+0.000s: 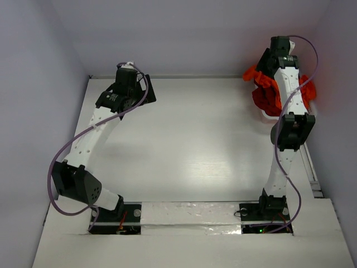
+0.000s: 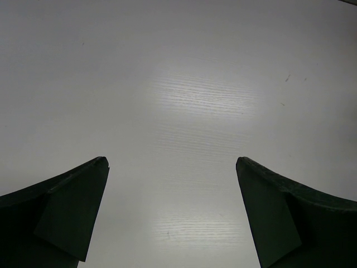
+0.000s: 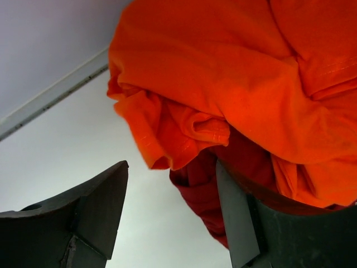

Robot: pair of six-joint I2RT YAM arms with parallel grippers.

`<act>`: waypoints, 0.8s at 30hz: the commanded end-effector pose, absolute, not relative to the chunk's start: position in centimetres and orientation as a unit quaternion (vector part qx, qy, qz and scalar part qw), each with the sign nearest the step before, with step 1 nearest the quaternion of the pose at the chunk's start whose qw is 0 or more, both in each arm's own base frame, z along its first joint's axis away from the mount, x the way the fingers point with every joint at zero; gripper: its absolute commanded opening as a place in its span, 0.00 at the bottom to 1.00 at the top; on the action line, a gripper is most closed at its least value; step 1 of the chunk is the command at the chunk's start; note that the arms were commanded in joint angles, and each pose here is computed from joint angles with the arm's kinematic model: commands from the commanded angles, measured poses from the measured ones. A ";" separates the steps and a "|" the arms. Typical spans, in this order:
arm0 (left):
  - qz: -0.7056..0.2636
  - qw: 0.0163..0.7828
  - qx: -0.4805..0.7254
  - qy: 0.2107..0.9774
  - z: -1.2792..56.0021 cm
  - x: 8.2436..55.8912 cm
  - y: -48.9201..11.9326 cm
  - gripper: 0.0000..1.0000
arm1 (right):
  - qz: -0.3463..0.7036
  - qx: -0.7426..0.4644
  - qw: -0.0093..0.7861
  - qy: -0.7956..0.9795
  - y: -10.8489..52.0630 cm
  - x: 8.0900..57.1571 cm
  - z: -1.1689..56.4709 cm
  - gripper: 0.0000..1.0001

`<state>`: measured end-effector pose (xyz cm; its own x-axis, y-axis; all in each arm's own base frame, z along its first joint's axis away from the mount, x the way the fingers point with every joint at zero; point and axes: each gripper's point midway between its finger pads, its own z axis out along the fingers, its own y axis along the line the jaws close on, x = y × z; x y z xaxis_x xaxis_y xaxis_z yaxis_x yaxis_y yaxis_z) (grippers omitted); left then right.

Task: Fold and stack the t-shirts
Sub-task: Grab crumpled tshirt from bin with the right arm

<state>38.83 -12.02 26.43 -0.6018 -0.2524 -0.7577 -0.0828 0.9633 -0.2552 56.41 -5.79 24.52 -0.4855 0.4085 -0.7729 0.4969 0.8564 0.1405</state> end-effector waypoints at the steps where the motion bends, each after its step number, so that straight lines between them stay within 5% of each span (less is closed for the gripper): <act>1: -0.106 0.454 -0.092 0.880 27.4 38.2 -11.9 0.99 | -0.039 0.258 0.441 0.859 -5.9 57.4 24.7 0.69; 6: -0.114 0.454 -0.092 0.879 27.5 37.9 -12.1 0.99 | -0.025 0.252 0.442 0.861 -5.4 58.2 24.2 0.66; 13: -0.111 0.445 -0.092 0.884 26.7 37.9 -12.1 0.99 | -0.022 0.255 0.442 0.859 -5.8 58.4 24.2 0.42; 24: -0.113 0.440 -0.091 0.886 26.3 37.9 -12.3 0.99 | -0.016 0.253 0.443 0.860 -5.6 58.5 24.1 0.35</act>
